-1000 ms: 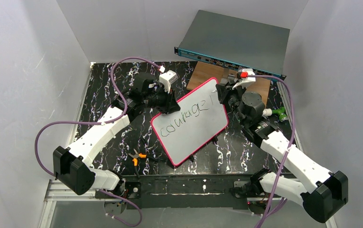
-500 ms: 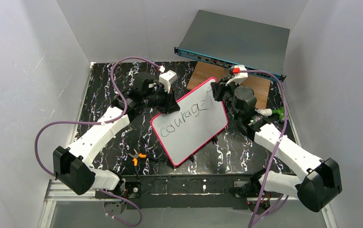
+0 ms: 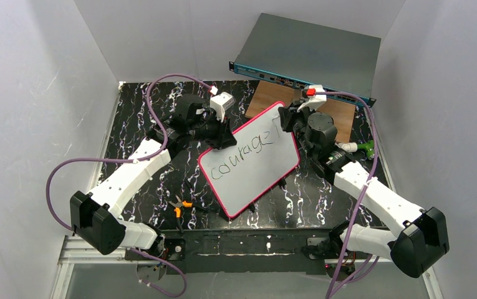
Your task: Write a sentence on the whiteboard
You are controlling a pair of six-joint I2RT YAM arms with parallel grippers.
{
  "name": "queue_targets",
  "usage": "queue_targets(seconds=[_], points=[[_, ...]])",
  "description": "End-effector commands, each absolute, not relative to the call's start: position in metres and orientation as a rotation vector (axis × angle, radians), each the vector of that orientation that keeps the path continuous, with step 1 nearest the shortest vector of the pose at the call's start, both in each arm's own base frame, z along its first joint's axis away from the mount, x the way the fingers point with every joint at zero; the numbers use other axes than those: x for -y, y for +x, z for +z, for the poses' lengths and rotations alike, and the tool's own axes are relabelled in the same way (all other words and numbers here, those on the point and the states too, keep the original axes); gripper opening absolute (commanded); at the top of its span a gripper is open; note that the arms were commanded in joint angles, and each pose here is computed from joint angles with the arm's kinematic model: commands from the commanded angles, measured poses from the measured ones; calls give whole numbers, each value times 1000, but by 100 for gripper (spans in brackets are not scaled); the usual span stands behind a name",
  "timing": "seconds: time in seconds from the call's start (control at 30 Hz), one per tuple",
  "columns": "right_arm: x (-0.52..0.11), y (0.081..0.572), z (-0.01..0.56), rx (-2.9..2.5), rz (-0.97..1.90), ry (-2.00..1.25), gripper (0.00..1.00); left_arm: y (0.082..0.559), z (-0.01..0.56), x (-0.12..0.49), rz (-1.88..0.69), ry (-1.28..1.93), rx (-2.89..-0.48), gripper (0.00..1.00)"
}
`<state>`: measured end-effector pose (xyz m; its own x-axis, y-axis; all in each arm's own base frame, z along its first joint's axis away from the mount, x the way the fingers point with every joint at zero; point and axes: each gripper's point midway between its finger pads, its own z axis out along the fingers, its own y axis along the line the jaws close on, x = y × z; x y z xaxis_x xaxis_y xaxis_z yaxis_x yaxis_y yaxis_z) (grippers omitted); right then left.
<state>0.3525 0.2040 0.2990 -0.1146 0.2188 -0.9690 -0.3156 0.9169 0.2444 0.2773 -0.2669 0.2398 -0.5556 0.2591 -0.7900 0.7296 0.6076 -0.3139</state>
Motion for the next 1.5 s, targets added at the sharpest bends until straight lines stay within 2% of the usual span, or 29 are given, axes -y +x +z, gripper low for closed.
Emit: queue_targets(seconds=[0.0, 0.27, 0.73, 1.47], points=[[-200, 350, 321, -1572, 456, -67, 1, 286, 263, 265, -785, 812, -2024, 0], [-185, 336, 343, -1532, 451, -40, 1, 287, 264, 262, -759, 822, -2018, 0], [-162, 328, 300, -1623, 339, -11, 1, 285, 268, 261, -761, 808, -1996, 0], [-193, 368, 322, -1591, 358, -43, 1, 282, 267, 259, -768, 803, -2008, 0]])
